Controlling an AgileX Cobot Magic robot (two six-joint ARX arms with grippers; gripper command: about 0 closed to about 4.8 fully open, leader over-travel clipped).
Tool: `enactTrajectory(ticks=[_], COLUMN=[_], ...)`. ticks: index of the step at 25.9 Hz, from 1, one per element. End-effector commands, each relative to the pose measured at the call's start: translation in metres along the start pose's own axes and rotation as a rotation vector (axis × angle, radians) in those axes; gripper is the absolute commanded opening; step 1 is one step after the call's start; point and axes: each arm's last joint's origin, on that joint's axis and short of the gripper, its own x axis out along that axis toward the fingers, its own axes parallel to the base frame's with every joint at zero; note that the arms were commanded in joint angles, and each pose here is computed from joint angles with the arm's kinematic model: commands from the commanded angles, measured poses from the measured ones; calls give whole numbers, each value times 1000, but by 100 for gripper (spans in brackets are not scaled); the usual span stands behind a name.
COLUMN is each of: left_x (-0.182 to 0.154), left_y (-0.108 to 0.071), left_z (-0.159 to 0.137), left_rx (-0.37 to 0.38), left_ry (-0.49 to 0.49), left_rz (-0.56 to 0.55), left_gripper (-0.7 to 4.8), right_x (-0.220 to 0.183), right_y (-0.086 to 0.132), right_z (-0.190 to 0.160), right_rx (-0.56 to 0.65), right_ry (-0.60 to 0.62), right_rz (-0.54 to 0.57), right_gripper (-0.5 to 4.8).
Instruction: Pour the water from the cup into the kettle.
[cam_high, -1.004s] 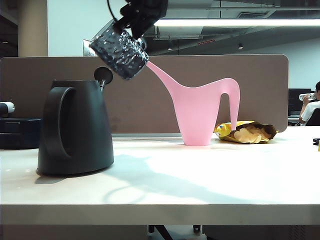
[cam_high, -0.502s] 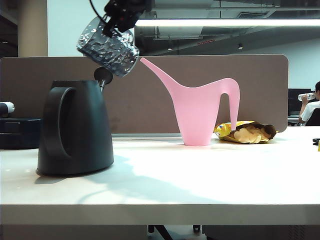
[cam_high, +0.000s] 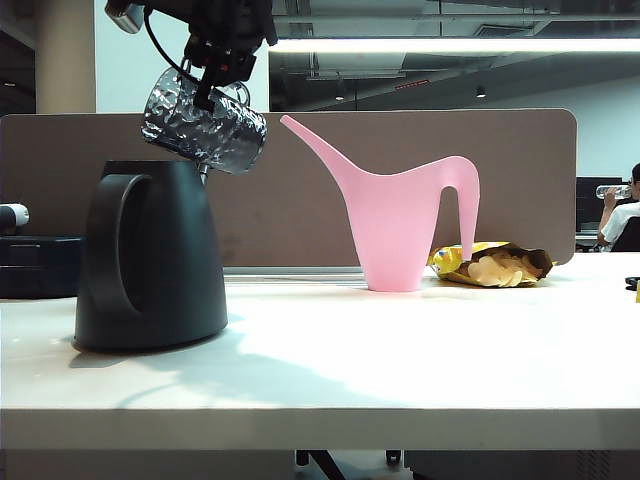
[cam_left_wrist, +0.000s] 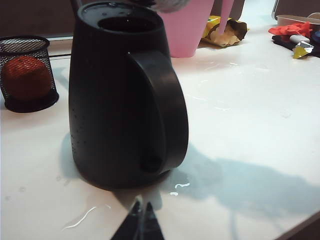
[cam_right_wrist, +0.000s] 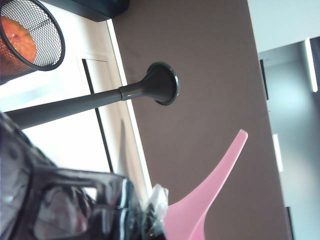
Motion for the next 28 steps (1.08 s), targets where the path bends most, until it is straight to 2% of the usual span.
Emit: enactTrajectory(ticks=[1, 12, 21, 28], left_x=[0, 0, 0, 0], left_y=[0, 0, 0, 0], left_z=[1, 1, 1, 1], left_rx=[3, 3, 2, 2], left_ry=[-4, -4, -4, -4], left_rz=[0, -1, -6, -5], left_gripper=[-5, -5, -5, -5], right_x=[-3, -5, -1, -1], right_y=[-8, -3, 18, 18], right_z=[4, 9, 18, 17], right_rx=[-14, -115, -211, -267], right_ry=[-17, -24, -21, 3], right_rz=[-51, -43, -14, -26], right_gripper=[-6, -6, -6, -6])
